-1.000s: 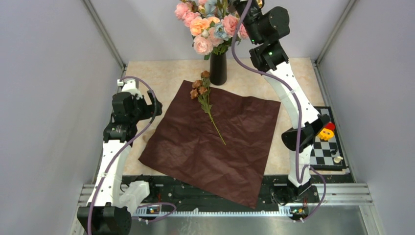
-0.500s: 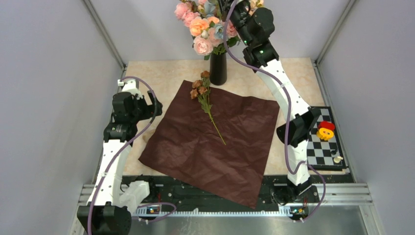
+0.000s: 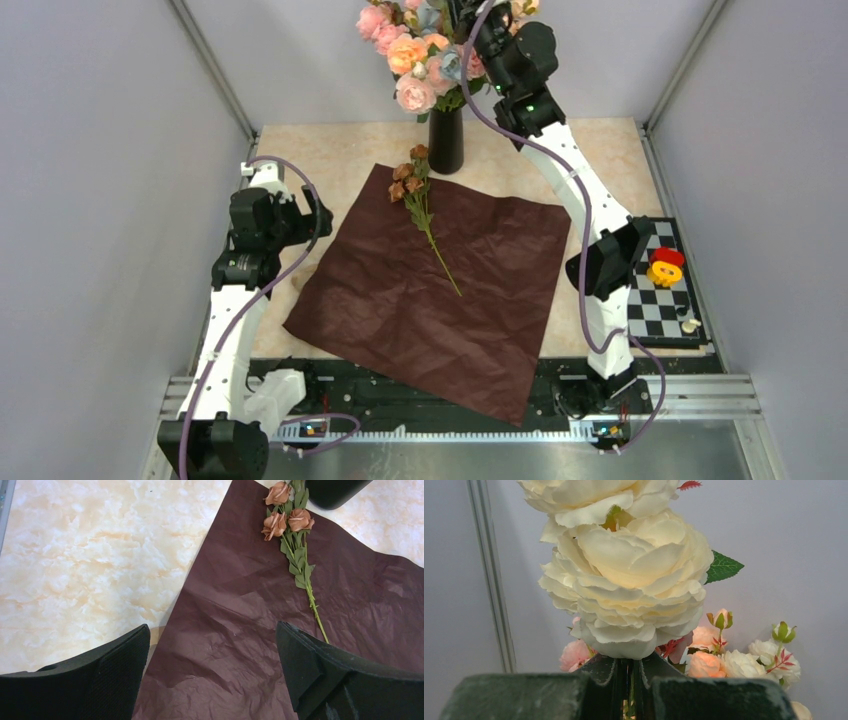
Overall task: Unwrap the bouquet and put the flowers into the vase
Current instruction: Insert the fake flower into the vase.
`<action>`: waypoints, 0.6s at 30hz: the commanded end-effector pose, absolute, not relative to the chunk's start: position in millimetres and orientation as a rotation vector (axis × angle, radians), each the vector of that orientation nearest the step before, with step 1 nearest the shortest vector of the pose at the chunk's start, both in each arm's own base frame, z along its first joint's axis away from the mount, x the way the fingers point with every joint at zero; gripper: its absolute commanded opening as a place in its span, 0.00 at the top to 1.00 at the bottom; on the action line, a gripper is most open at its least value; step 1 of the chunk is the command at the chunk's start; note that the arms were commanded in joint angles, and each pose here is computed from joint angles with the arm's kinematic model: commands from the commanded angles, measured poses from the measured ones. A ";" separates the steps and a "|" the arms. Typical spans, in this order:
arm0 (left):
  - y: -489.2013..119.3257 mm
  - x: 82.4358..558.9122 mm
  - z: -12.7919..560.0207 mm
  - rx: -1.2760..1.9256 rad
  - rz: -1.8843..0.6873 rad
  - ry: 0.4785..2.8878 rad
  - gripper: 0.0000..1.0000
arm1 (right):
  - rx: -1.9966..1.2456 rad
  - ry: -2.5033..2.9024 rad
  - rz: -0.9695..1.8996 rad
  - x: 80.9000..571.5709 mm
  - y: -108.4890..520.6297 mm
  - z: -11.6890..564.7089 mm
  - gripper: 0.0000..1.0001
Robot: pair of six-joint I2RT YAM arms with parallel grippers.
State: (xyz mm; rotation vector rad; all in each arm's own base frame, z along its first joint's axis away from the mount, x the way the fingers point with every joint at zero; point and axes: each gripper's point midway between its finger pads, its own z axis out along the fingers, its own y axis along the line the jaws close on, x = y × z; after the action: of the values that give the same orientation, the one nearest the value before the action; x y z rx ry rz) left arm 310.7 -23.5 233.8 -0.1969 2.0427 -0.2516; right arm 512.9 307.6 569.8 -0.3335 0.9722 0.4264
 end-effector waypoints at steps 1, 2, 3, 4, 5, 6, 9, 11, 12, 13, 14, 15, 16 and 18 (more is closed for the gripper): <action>-25.3 315.8 242.3 -0.197 -0.275 1.999 0.01 | -0.236 0.799 0.478 461.4 272.4 652.0 1.00; -25.7 315.6 242.7 -0.197 -0.278 1.998 0.01 | -0.235 0.797 0.479 460.1 271.6 653.3 1.00; -26.0 315.5 242.8 -0.196 -0.280 1.998 0.01 | -0.235 0.798 0.478 459.8 271.3 653.3 1.00; -26.0 315.5 242.5 -0.196 -0.280 1.998 0.01 | -0.238 0.805 0.473 461.8 271.5 651.0 1.00; -25.9 315.2 242.9 -0.196 -0.280 1.997 0.01 | -0.242 0.816 0.469 465.0 272.7 646.6 1.00; -26.0 315.3 242.8 -0.196 -0.280 1.997 0.01 | -0.246 0.831 0.465 469.7 273.8 640.7 1.00; -26.0 315.7 242.4 -0.196 -0.280 1.998 0.01 | -0.256 0.880 0.454 486.0 278.1 617.8 1.00; -26.5 316.1 241.3 -0.195 -0.282 2.002 0.01 | -0.263 0.907 0.456 496.3 281.3 603.8 1.00; -26.6 316.3 240.8 -0.196 -0.284 2.004 0.01 | -0.267 0.918 0.465 500.2 283.3 598.1 1.00; -26.6 316.5 240.3 -0.197 -0.284 2.005 0.01 | -0.272 0.932 0.471 505.6 285.3 590.7 1.00; -26.6 316.7 239.9 -0.197 -0.284 2.007 0.01 | -0.276 0.939 0.471 509.5 286.3 585.2 1.00; -26.6 316.7 239.8 -0.198 -0.284 2.007 0.01 | -0.264 0.951 0.498 512.0 287.7 580.4 1.00; -26.1 316.9 239.5 -0.198 -0.281 2.008 0.01 | -0.263 0.958 0.508 514.1 288.7 575.9 1.00; -25.8 317.1 238.6 -0.199 -0.279 2.010 0.01 | -0.257 0.971 0.515 517.3 288.1 568.7 1.00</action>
State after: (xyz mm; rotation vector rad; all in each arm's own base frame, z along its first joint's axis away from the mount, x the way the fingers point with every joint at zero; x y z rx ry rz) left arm 310.5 -24.8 233.6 -0.1973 2.0437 -0.2608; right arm 516.5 293.5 573.1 -0.2803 0.9558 0.4683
